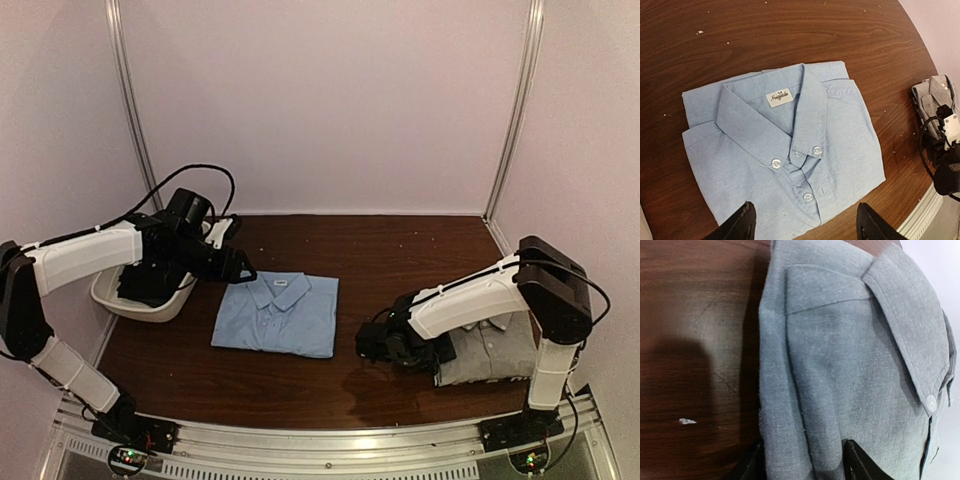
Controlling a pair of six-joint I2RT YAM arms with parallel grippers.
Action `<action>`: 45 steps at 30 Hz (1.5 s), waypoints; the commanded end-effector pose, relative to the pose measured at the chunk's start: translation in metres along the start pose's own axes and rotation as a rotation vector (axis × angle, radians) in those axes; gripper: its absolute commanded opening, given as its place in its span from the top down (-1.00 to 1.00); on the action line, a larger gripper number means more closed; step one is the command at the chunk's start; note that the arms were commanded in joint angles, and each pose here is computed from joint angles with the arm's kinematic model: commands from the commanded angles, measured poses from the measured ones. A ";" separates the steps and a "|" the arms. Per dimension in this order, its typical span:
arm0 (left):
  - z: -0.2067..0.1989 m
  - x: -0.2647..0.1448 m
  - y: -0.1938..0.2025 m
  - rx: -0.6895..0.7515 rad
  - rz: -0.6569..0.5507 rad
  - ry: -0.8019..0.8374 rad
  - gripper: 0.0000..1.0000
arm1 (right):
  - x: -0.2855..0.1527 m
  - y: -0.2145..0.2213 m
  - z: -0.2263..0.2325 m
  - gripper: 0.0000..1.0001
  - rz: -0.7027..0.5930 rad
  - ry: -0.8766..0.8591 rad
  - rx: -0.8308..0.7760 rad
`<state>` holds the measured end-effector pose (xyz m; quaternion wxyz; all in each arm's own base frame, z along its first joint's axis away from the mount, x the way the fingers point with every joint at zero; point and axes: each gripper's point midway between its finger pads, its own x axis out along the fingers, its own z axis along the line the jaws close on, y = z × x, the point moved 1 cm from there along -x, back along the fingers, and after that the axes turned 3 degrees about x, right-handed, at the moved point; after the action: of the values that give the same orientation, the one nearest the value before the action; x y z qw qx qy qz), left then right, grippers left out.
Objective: Fold and stack the long sleeve shirts
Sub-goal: Move the square-folded shirt to the center of the board.
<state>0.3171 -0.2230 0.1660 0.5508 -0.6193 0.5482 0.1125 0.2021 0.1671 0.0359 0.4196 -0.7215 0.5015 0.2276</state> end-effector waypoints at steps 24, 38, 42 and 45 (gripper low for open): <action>0.002 0.004 0.000 0.016 -0.015 -0.004 -0.40 | -0.059 -0.092 0.110 1.00 -0.168 -0.277 -0.016; 0.009 0.005 0.010 -0.001 0.004 -0.029 -0.40 | -0.090 -0.127 0.154 1.00 -0.180 -0.475 0.007; 0.012 0.008 0.012 -0.007 0.009 -0.043 -0.40 | -0.093 -0.126 0.152 0.79 -0.177 -0.494 0.017; 0.017 0.009 0.012 -0.020 0.008 -0.071 -0.40 | -0.106 -0.132 0.149 0.42 -0.192 -0.541 0.040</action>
<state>0.3127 -0.2158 0.1412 0.5541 -0.6078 0.5512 0.1406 0.2885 0.3555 0.0623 0.5385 -0.6867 0.3333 0.3570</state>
